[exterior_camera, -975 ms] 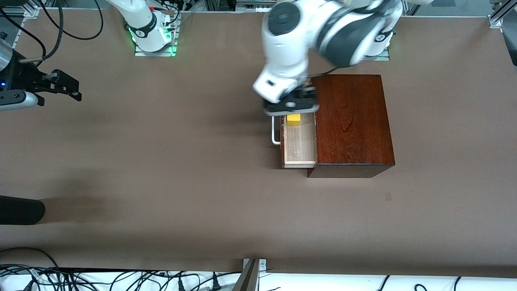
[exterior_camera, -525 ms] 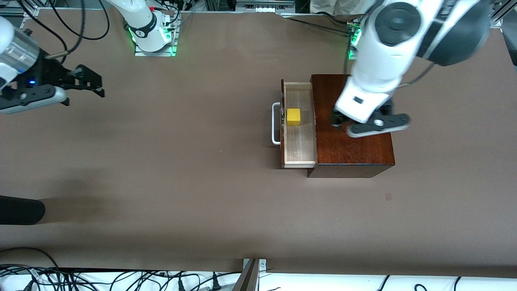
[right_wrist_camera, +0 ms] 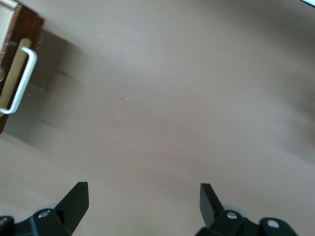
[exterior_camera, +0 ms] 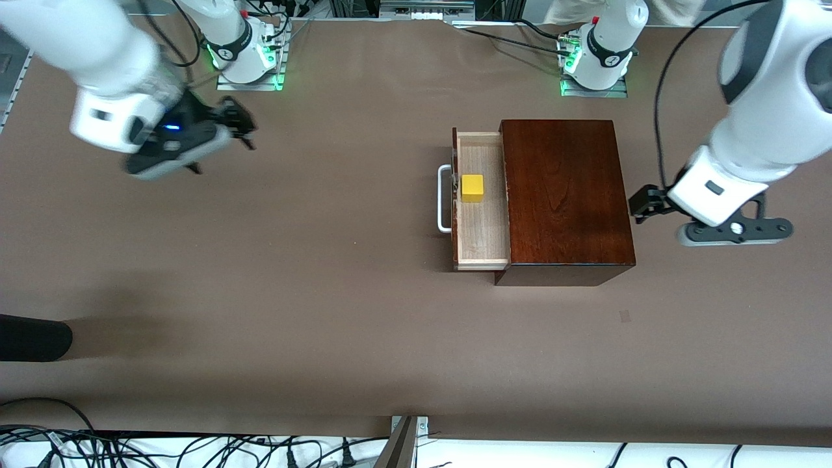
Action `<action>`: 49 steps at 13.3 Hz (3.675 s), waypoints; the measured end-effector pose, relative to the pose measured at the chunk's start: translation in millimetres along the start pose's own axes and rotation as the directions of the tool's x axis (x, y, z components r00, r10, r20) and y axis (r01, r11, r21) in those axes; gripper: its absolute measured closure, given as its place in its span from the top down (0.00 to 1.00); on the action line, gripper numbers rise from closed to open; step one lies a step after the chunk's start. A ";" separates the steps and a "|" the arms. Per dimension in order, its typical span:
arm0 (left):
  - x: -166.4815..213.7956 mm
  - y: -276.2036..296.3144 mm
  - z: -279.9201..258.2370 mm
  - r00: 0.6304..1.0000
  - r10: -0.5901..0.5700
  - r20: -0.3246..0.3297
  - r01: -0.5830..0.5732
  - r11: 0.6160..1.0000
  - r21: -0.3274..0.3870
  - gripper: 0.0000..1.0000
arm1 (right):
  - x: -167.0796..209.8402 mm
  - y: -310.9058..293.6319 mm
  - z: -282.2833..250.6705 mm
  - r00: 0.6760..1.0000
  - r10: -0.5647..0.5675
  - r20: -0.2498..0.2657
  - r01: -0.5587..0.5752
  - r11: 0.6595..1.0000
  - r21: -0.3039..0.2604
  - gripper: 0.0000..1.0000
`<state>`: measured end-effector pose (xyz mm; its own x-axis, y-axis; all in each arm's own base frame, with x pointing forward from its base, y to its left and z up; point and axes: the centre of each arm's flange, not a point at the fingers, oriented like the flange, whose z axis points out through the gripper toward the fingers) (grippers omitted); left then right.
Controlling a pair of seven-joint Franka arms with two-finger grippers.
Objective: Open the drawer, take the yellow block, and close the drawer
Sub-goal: 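Move the right gripper over the yellow cube in the drawer, then lower the right gripper and grasp the yellow cube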
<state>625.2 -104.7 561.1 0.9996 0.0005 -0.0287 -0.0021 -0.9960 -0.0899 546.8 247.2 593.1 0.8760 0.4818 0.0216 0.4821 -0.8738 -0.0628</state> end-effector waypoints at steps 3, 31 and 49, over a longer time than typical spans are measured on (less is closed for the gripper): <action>-7.5 -22.9 6.9 0.999 0.037 0.007 -0.036 0.999 -0.017 1.00 | 27.3 -85.7 45.9 0.991 -0.137 0.000 0.137 0.991 -0.003 1.00; -76.1 -66.2 20.7 0.996 0.077 -0.046 -0.079 0.996 -0.030 1.00 | 82.1 -383.2 263.9 0.591 -0.807 -0.003 0.803 0.589 -0.090 1.00; -69.3 -66.2 18.5 0.995 0.088 -0.054 -0.090 0.995 -0.030 1.00 | 99.1 -378.6 297.5 0.531 -0.848 0.005 0.842 0.526 -0.119 0.89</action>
<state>555.5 -37.1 550.6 0.9956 -0.0922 0.0170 -0.0911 -0.9942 -0.0567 447.7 645.2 322.1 0.0562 0.9967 0.0593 0.9927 -0.0621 0.1035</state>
